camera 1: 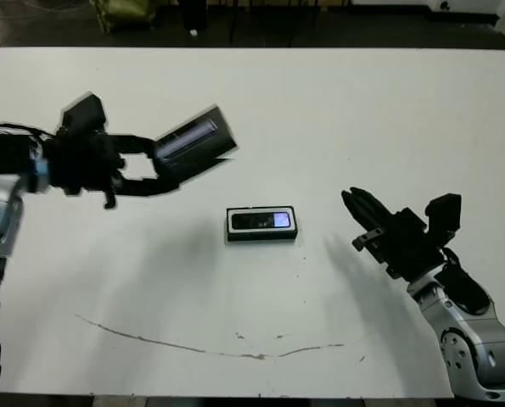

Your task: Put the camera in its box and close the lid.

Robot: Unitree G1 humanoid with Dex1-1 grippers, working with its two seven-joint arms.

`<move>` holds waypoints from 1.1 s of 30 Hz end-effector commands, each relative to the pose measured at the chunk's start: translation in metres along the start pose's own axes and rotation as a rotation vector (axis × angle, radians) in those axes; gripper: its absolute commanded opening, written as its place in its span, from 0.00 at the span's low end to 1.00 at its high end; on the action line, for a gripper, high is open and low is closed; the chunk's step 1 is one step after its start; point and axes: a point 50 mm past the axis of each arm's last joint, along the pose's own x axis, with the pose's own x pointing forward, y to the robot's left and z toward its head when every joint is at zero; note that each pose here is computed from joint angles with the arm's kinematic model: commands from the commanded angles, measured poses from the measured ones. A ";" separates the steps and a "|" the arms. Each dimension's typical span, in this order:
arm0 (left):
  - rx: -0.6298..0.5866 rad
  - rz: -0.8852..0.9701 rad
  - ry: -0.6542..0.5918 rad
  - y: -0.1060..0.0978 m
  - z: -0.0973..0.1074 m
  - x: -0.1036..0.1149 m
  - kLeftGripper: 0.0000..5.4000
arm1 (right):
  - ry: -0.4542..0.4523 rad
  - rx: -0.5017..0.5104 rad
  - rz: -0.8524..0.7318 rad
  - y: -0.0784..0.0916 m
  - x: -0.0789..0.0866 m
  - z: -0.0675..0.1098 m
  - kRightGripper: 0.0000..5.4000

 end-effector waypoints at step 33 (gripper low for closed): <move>-0.092 -0.154 0.077 -0.007 -0.036 0.046 0.38 | -0.019 0.034 -0.128 -0.010 -0.009 0.003 0.00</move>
